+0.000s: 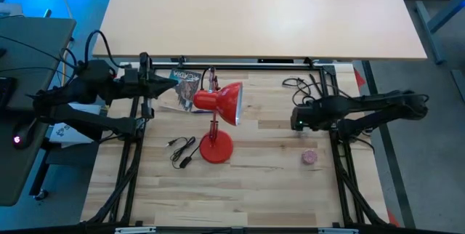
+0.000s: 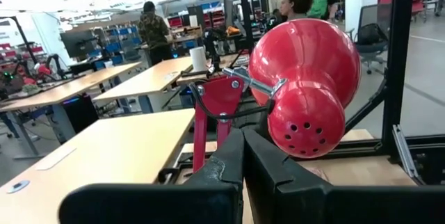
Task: Screw lightbulb
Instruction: Insert the lightbulb on the lamp
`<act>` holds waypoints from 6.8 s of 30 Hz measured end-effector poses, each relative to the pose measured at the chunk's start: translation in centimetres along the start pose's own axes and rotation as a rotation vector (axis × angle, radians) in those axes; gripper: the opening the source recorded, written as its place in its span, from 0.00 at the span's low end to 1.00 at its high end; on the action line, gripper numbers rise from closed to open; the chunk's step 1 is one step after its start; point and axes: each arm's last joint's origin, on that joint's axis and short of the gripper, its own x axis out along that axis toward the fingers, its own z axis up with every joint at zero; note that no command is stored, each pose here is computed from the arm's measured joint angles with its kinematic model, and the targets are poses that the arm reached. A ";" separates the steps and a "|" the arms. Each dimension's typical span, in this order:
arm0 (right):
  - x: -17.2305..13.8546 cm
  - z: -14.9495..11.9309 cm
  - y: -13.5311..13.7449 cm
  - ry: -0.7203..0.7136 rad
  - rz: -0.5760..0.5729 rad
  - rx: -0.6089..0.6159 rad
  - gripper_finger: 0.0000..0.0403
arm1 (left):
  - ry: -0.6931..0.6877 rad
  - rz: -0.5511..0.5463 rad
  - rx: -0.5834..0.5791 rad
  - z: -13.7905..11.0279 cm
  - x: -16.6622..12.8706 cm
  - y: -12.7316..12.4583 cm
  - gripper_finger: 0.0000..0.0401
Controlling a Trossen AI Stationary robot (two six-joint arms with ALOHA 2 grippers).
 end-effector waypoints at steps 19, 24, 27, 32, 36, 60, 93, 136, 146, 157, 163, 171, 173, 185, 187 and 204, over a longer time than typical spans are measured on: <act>5.2 5.1 -0.2 -0.115 -0.056 0.096 0.88 | 0.022 -0.007 -0.087 -0.2 0.0 -0.1 0.00; 6.2 5.4 0.1 -0.073 -0.102 0.107 0.88 | 0.017 -0.006 -0.088 -0.2 0.0 0.0 0.00; 6.4 5.4 0.4 -0.047 -0.081 0.129 0.88 | 0.012 -0.006 -0.088 -0.1 0.0 0.0 0.00; 6.4 5.2 0.2 -0.007 -0.093 0.189 0.88 | 0.012 -0.006 -0.088 -0.1 0.0 0.0 0.00; 6.4 4.8 0.4 0.056 -0.077 0.222 0.88 | 0.013 -0.006 -0.088 -0.1 0.0 0.0 0.00; 8.3 -3.0 1.2 0.204 0.029 0.354 0.88 | 0.064 -0.025 -0.103 -0.6 -0.1 -0.2 0.00; 0.8 -1.2 -1.2 0.121 0.471 -0.695 0.57 | 0.060 -0.013 -0.188 -0.6 -0.1 -0.1 0.00; 1.5 -3.1 2.3 0.130 0.054 -1.225 0.96 | 0.069 0.074 -0.233 -0.6 -0.1 0.1 0.00; 2.3 -3.3 2.7 0.113 0.062 -1.380 0.96 | 0.068 0.070 -0.233 -0.6 -0.1 0.1 0.00; 3.4 -3.4 3.4 0.109 0.015 -1.299 0.96 | 0.069 0.070 -0.235 -0.6 -0.1 0.1 0.00; 3.5 -3.5 3.5 0.105 0.036 -1.533 0.96 | 0.069 0.070 -0.235 -0.6 -0.1 0.1 0.00; 3.7 -3.2 3.7 0.047 -0.005 -1.634 0.96 | 0.078 0.069 -0.230 -0.7 -0.1 0.1 0.00; 4.1 -3.1 3.9 0.069 -0.016 -1.634 0.96 | 0.078 0.069 -0.231 -0.7 -0.1 0.1 0.00; 7.3 -3.7 5.2 0.172 -0.083 -1.649 0.81 | 0.077 0.069 -0.231 -0.7 -0.1 0.1 0.00; 7.3 -3.7 5.0 0.188 -0.104 -1.650 0.77 | 0.077 0.069 -0.231 -0.7 -0.1 0.1 0.00; 4.9 -3.8 5.1 0.137 -0.113 -1.598 0.63 | 0.026 0.072 -0.173 -0.2 -0.5 0.3 0.00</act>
